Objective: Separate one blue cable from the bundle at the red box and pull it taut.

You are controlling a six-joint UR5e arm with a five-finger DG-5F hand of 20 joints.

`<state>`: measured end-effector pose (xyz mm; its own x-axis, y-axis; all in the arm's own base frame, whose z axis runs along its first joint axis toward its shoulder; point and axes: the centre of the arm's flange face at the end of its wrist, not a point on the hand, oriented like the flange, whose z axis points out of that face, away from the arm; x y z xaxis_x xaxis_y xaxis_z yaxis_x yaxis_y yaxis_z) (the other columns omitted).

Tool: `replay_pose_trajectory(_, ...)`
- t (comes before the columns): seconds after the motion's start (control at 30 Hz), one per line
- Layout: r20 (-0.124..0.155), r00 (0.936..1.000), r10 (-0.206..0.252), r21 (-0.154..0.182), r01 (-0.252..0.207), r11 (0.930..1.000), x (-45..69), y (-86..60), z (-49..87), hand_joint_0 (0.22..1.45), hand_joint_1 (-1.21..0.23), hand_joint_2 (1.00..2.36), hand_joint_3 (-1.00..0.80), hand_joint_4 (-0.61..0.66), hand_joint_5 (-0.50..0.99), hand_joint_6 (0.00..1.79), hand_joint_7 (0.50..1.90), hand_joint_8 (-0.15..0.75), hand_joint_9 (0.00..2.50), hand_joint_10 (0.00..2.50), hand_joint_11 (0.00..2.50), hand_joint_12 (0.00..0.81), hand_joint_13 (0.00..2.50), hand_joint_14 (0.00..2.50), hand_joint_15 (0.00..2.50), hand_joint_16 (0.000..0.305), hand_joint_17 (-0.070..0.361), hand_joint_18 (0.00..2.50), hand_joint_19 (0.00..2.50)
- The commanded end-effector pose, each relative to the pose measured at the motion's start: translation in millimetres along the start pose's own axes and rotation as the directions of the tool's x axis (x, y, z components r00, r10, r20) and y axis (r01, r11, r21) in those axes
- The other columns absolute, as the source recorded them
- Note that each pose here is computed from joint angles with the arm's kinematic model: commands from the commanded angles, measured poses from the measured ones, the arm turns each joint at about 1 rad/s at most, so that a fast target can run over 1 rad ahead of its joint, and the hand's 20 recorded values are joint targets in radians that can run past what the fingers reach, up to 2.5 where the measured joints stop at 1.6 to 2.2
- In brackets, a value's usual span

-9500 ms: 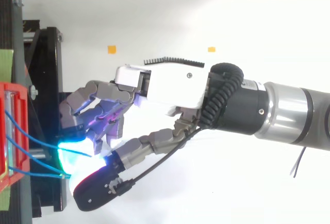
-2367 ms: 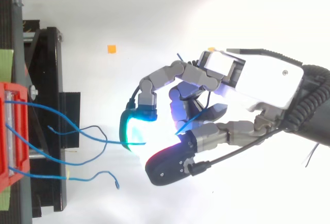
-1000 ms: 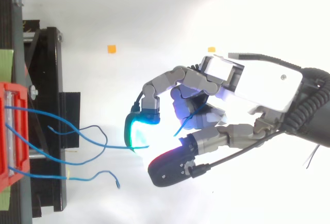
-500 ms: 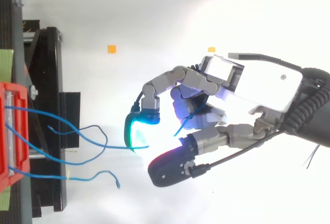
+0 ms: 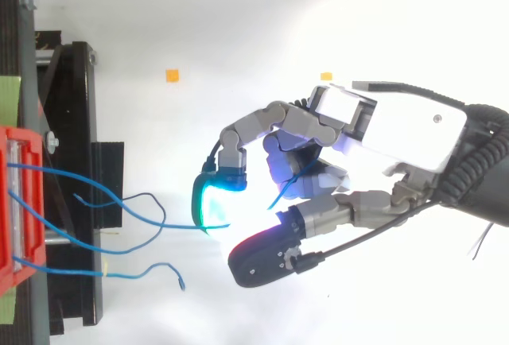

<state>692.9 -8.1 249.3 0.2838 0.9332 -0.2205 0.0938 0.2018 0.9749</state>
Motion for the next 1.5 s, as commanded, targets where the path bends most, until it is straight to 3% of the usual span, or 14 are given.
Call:
replay_pose_trajectory(0.0,-0.001,1.0,0.0,-0.001,0.0,1.0,0.1,0.3,0.1,0.83,-0.78,1.0,-0.5,-0.06,-0.22,0.9,0.98,0.297,0.66,2.49,1.41,0.339,0.74,2.5,1.49,0.029,0.065,1.44,1.73)
replay_pose_trajectory(1.47,-0.001,1.0,0.0,-0.001,0.0,1.0,0.1,0.3,0.1,0.83,-0.78,1.0,-0.5,-0.06,-0.22,0.9,0.98,0.299,0.67,2.47,1.43,0.335,0.75,2.5,1.47,0.03,0.067,1.42,1.71)
